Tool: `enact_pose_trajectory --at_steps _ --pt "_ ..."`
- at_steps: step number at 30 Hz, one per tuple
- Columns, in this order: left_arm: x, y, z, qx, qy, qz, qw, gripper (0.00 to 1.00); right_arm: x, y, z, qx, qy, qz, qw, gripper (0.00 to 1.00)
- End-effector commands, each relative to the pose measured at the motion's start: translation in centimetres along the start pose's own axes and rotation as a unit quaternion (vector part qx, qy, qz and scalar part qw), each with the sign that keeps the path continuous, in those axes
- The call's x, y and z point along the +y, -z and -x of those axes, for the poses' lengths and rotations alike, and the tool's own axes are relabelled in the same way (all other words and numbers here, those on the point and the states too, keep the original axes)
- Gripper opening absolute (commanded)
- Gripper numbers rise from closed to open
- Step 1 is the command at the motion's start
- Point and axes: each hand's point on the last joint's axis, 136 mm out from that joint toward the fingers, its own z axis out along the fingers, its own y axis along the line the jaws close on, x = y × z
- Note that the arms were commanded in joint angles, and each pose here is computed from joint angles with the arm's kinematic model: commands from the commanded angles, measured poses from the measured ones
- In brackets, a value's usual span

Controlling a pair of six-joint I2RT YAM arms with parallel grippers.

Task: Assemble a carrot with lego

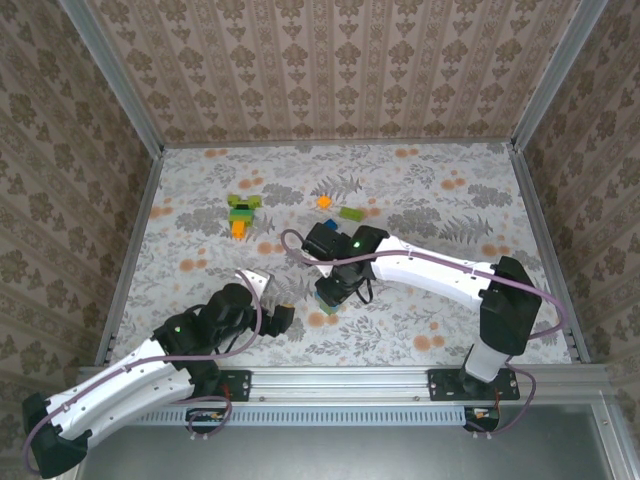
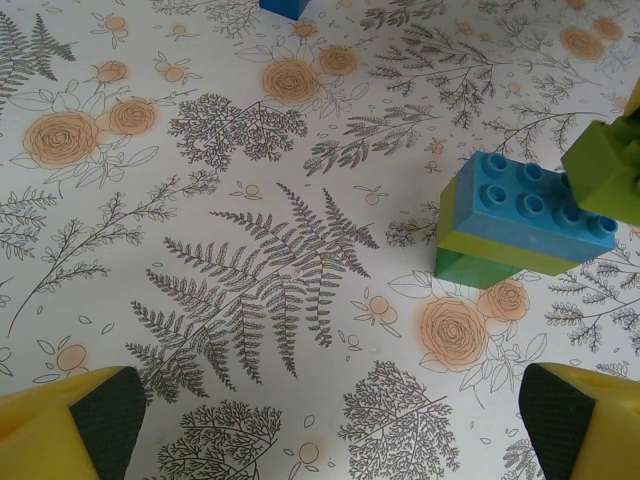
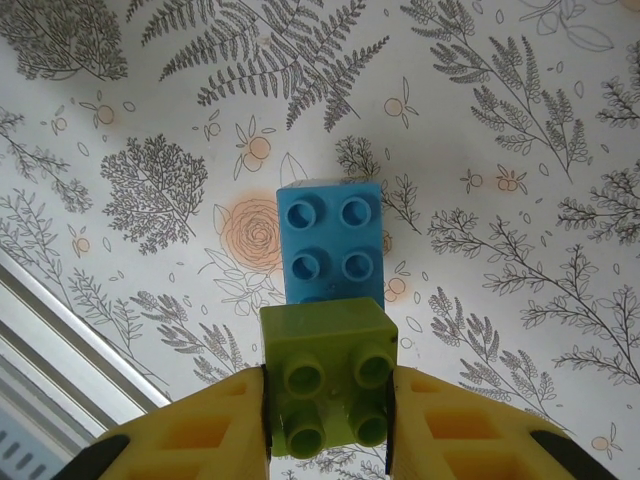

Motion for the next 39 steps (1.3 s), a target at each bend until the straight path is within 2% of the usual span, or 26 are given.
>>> enact_pose_trajectory --at_steps 1,19,39 --pt "-0.1 0.0 0.0 -0.005 -0.009 -0.001 1.000 0.99 -0.3 -0.2 0.1 0.009 0.000 -0.021 1.000 0.30" --pt "-0.1 0.0 0.0 -0.004 -0.009 -0.002 1.000 0.99 -0.2 -0.8 0.6 0.013 0.015 -0.036 0.999 0.30" --pt "-0.1 0.0 0.0 -0.005 -0.009 -0.002 1.000 0.99 -0.4 -2.8 -0.9 0.062 0.034 -0.077 0.994 0.30"
